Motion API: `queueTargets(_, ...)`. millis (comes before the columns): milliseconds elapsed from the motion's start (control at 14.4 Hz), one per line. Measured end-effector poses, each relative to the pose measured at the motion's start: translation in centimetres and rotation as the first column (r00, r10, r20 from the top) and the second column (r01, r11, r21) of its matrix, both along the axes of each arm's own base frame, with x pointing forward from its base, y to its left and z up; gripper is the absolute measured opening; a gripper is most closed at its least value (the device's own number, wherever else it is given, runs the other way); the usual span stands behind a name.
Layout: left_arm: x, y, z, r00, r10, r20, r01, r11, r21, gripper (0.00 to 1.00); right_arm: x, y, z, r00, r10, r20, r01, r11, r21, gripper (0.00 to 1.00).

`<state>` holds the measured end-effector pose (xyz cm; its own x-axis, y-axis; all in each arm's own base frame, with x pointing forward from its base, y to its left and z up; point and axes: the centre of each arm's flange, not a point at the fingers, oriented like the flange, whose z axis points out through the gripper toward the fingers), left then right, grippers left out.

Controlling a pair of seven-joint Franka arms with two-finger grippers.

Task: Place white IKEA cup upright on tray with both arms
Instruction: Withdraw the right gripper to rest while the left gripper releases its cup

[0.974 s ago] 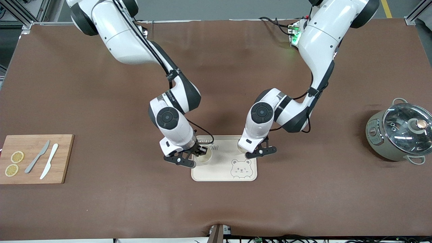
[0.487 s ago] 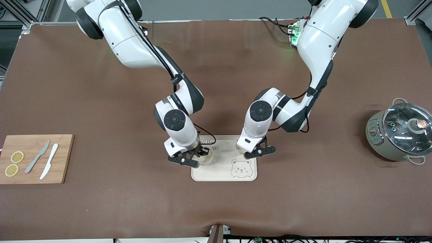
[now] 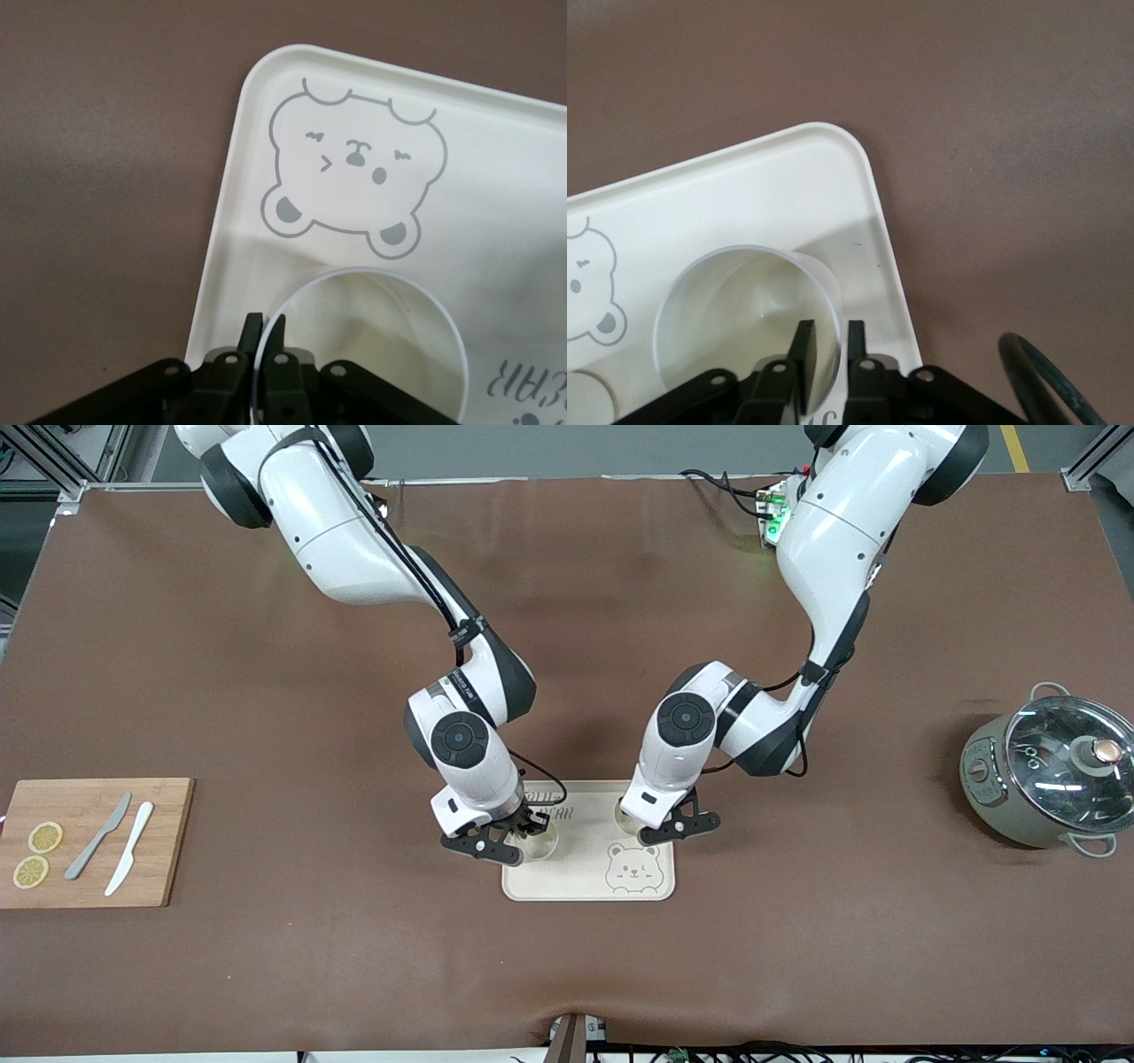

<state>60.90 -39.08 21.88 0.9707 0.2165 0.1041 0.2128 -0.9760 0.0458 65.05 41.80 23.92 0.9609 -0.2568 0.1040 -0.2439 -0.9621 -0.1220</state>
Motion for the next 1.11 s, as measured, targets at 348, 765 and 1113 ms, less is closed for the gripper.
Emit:
queueTargets(348,0.1,0.0,0.0,1.000,0.001,0.005,-0.001,1.000,-0.004,0.08,0.6,0.0,1.5,0.999,0.013,0.035,-0.013,1.000,-0.013,0.80)
queueTargets(765,0.1,0.1,-0.5,1.000,0.003,0.003,-0.003,1.000,0.001,0.66,0.1,-2.3,10.5,0.999,0.024,-0.038,-0.026,0.997,-0.067,1.00)
queueTargets(1113,0.2,0.0,-0.3,1.000,0.016,0.008,-0.016,1.000,-0.003,1.00,-2.5,-10.2,22.6,0.991,0.115,-0.065,-0.120,0.989,-0.086,1.00)
